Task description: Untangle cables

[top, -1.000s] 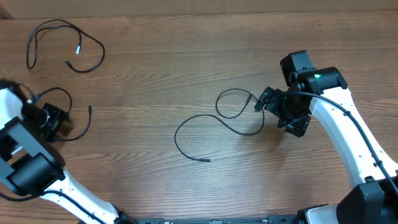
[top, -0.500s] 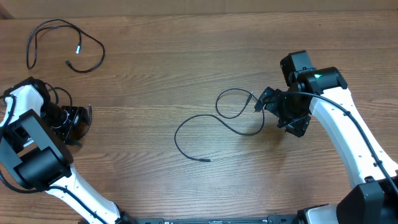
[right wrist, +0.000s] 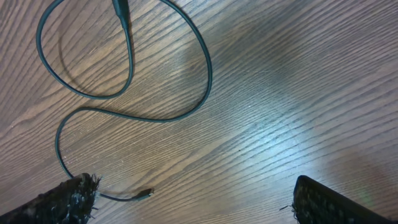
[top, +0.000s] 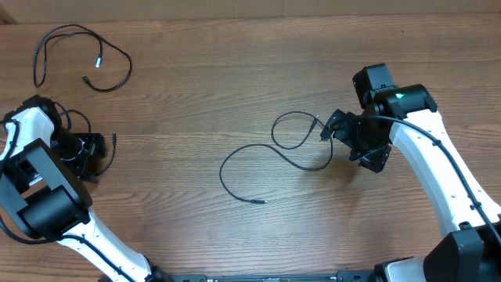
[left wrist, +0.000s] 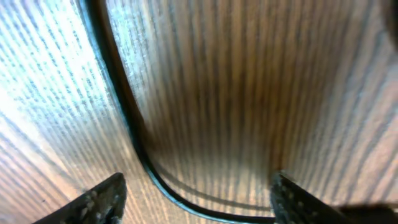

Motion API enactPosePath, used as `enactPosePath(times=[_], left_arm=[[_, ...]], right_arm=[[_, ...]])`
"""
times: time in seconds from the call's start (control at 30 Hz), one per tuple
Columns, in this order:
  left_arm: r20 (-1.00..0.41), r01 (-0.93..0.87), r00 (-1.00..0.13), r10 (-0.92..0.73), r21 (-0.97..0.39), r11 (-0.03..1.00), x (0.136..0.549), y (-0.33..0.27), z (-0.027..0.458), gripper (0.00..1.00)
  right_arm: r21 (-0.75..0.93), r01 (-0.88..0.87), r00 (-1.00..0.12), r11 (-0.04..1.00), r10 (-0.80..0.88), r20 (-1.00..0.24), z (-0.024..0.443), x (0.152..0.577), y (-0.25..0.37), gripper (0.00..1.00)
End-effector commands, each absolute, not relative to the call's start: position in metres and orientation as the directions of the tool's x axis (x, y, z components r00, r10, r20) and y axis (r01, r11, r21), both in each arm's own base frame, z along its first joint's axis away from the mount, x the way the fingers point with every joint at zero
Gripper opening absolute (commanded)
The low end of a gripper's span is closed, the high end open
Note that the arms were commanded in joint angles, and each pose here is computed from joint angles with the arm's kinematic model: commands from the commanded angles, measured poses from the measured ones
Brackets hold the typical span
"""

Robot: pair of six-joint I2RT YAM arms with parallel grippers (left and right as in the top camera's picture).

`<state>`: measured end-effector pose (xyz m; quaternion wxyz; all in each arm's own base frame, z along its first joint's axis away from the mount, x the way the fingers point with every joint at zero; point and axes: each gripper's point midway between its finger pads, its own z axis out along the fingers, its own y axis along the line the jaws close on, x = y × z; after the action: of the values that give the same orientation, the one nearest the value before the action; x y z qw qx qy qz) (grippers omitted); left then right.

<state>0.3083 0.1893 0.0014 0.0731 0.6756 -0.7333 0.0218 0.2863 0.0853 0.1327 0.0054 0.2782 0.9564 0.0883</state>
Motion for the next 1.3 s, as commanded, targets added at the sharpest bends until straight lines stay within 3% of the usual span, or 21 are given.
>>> enactPosePath(times=[0.0, 0.17, 0.37, 0.5, 0.63, 0.8, 0.93, 1.0, 1.07, 1.1, 1.27], left_arm=[[0.096, -0.994, -0.034, -0.995, 0.102, 0.043, 0.301, 0.194, -0.005, 0.67], [0.109, -0.993, -0.014, -0.994, 0.111, 0.026, 0.294, 0.188, -0.017, 0.41], [0.105, -0.995, 0.028, -0.994, 0.103, -0.017, 0.291, 0.186, -0.030, 0.33], [0.134, -1.000, 0.020, -0.991, -0.003, -0.021, 0.313, 0.183, -0.033, 0.13], [0.167, -0.984, -0.065, -0.984, -0.172, 0.036, 0.347, 0.180, -0.030, 0.06], [0.141, -0.971, -0.103, -0.985, -0.230, 0.069, 0.360, 0.185, -0.028, 0.04], [0.141, -0.969, -0.105, -0.984, -0.236, 0.069, 0.361, 0.185, -0.027, 0.24], [0.148, -0.966, -0.116, -0.982, -0.245, 0.078, 0.362, 0.184, -0.027, 0.55], [0.158, -0.962, -0.128, -0.979, -0.262, 0.083, 0.364, 0.183, -0.024, 0.70], [0.168, -0.958, -0.133, -0.977, -0.273, 0.084, 0.366, 0.182, -0.023, 0.75], [0.201, -0.955, -0.154, -0.967, -0.283, 0.093, 0.371, 0.179, -0.007, 0.76]], right_arm=[[0.178, 0.531, -0.845, 0.829, 0.533, 0.039, 0.134, 0.286, 0.086, 1.00], [0.177, 0.531, -0.845, 0.829, 0.533, 0.039, 0.134, 0.286, 0.086, 1.00], [0.178, 0.531, -0.845, 0.829, 0.533, 0.039, 0.134, 0.286, 0.086, 1.00], [0.177, 0.531, -0.845, 0.829, 0.533, 0.039, 0.134, 0.286, 0.086, 1.00], [0.178, 0.531, -0.845, 0.829, 0.533, 0.039, 0.134, 0.286, 0.086, 1.00], [0.178, 0.531, -0.845, 0.829, 0.533, 0.039, 0.134, 0.286, 0.086, 1.00], [0.177, 0.531, -0.845, 0.829, 0.533, 0.039, 0.134, 0.286, 0.086, 1.00], [0.177, 0.531, -0.845, 0.829, 0.533, 0.039, 0.134, 0.286, 0.086, 1.00], [0.178, 0.531, -0.845, 0.829, 0.533, 0.039, 0.134, 0.286, 0.086, 1.00], [0.178, 0.531, -0.845, 0.829, 0.533, 0.039, 0.134, 0.286, 0.086, 1.00], [0.178, 0.531, -0.845, 0.829, 0.533, 0.039, 0.134, 0.286, 0.086, 1.00]])
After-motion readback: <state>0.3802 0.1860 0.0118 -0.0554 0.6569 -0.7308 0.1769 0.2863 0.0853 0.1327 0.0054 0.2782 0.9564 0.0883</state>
